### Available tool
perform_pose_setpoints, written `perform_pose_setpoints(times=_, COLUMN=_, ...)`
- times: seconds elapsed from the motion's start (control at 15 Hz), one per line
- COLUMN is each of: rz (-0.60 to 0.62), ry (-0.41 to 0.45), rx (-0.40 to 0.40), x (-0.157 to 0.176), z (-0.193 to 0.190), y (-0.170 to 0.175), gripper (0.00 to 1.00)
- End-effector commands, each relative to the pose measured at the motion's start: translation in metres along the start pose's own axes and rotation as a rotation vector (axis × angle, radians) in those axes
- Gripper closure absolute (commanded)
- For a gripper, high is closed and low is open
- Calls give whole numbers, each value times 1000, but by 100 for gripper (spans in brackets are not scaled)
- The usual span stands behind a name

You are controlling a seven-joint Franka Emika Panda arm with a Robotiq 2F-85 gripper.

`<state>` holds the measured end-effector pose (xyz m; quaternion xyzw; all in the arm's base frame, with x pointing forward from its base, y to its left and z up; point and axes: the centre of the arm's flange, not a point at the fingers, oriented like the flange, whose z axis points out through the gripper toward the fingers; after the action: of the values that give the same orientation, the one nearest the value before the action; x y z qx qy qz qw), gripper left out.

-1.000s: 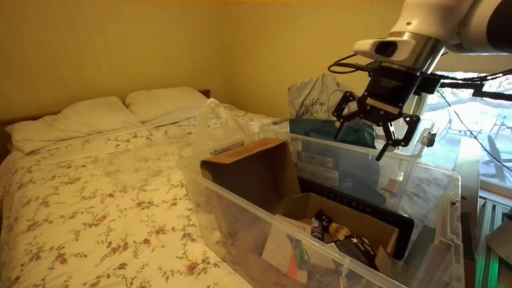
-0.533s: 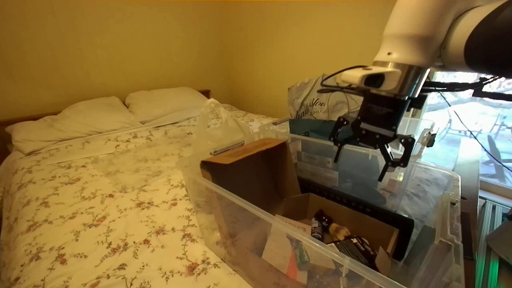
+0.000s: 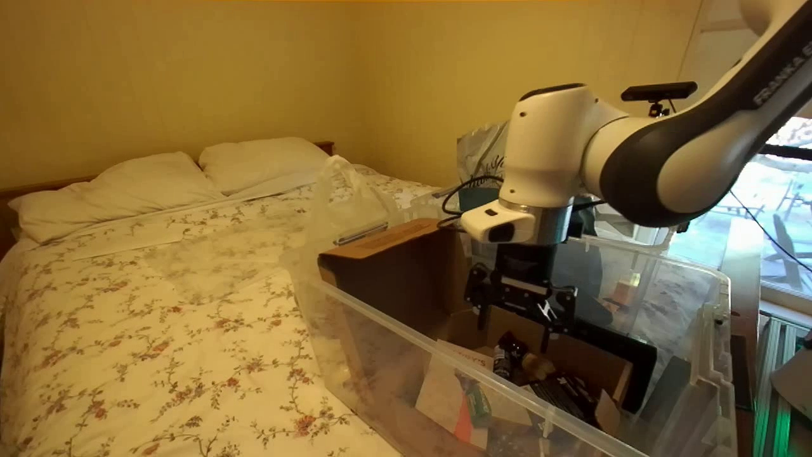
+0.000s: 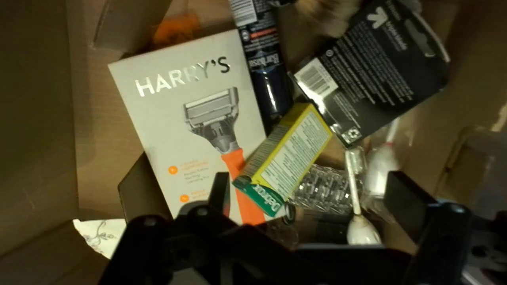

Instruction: Move the can from the left storage box to the right storage box

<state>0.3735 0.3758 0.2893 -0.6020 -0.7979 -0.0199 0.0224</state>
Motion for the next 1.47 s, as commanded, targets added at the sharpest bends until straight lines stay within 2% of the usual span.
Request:
perform_pose_setpoints(times=0.0, rz=96, ry=-66, rx=-7, x=-6, z=29, y=50, gripper=0)
perform_pose_setpoints(times=0.07, rz=122, ry=-67, rx=-2, x=-10, z=27, y=52, gripper=0)
perform_pose_setpoints(times=0.13, rz=77, ry=-49, rx=-3, x=-17, z=23, y=33, gripper=0)
perform_pose_setpoints(times=0.4, rz=123, ry=-55, rx=38, x=-27, z=33, y=40, gripper=0)
perform_pose_setpoints(times=0.87, rz=302, ry=-42, rx=148, x=-83, z=87, y=48, gripper=0)
perform_pose_setpoints(times=1.33, rz=348, ry=-45, rx=171, x=-75, z=93, y=37, gripper=11)
perform_pose_setpoints(times=1.4, rz=349, ry=-47, rx=170, x=-75, z=96, y=37, gripper=7)
